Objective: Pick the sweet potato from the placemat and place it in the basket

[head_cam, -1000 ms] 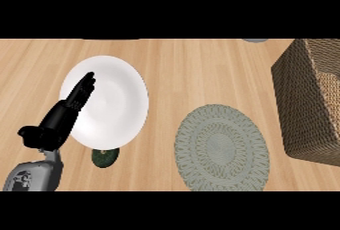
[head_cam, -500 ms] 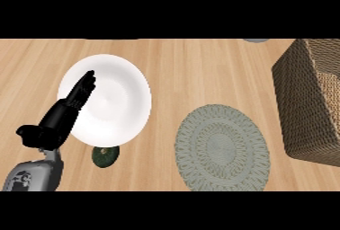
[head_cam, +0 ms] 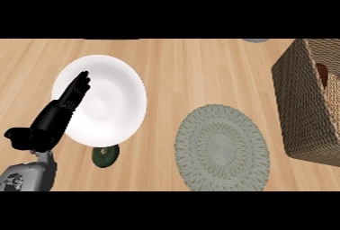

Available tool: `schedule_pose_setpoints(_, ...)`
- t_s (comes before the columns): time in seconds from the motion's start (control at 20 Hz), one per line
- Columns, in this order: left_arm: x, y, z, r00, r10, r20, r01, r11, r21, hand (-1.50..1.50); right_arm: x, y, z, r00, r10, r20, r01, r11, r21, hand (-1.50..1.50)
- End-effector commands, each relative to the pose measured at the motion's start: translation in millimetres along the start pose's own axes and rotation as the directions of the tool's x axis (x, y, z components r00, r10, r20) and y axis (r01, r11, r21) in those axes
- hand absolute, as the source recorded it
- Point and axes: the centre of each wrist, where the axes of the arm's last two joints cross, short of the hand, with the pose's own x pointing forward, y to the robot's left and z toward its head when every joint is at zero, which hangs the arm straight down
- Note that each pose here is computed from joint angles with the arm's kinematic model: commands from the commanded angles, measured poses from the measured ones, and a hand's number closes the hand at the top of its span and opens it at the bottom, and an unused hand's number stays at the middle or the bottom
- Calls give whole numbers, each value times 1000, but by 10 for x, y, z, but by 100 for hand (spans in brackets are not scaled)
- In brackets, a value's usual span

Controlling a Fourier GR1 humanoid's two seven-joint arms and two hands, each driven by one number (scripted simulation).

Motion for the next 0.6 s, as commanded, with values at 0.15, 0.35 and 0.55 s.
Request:
schedule_pose_setpoints(0.15, 105, 3, -93, 1000, 2, 1, -2, 1000, 13, 0, 102, -188, -163, 982, -190, 15, 190, 982, -11, -150)
schedule_pose_setpoints(0.35, 155, -72, -47, 1000, -1, 10, 0, 1000, 6, 0, 275, -355, -400, 963, -258, -80, 252, 965, -70, -150)
schedule_pose_setpoints(0.55, 18, -21, 115, 1000, -6, -11, 6, 1000, 11, 0, -77, -822, -243, 935, -327, -138, 317, 944, -90, -150)
